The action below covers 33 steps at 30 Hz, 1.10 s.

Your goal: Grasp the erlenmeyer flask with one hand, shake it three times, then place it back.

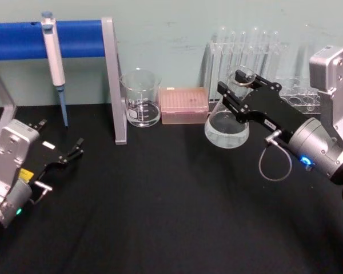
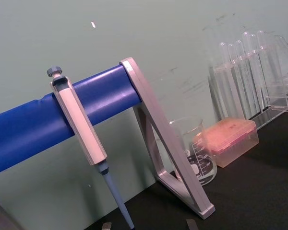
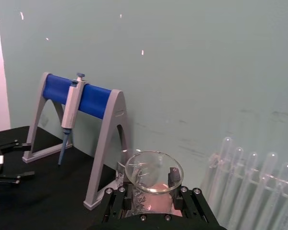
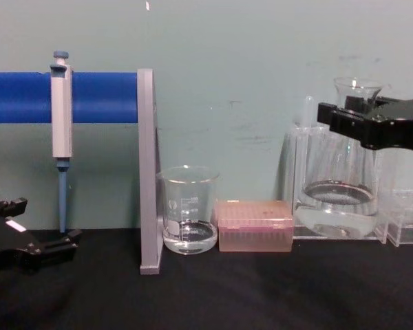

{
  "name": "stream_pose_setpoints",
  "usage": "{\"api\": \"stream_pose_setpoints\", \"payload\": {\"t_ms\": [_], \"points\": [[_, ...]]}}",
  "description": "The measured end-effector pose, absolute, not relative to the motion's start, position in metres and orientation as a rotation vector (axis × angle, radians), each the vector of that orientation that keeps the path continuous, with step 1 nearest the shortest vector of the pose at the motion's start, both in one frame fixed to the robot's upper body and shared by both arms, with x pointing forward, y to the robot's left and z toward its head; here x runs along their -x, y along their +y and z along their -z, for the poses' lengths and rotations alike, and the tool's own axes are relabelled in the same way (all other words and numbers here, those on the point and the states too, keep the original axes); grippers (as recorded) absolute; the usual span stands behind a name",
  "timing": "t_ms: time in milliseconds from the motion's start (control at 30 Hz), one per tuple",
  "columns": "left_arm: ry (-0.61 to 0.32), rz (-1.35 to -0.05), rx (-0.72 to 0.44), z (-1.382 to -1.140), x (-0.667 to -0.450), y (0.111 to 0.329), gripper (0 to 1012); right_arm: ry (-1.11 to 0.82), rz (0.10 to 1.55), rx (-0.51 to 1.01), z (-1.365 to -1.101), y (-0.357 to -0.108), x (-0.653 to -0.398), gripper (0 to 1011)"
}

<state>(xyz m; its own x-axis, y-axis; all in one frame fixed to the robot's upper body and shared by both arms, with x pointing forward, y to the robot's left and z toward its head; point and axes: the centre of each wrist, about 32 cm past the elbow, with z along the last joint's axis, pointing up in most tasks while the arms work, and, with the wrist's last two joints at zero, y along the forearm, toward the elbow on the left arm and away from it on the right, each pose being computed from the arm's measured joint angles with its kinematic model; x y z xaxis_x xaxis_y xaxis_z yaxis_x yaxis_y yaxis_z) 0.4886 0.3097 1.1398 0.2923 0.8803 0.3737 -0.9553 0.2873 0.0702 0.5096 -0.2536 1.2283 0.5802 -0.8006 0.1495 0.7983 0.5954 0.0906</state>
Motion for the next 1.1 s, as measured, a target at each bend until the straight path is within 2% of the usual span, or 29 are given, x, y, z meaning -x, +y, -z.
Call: {"api": "stream_pose_setpoints", "payload": {"t_ms": [1100], "points": [[-0.285, -1.248, -0.304, -1.140, -0.489, 0.310, 1001, -0.152, 0.691, -0.035, -1.227, -0.211, -0.505, 451]]}}
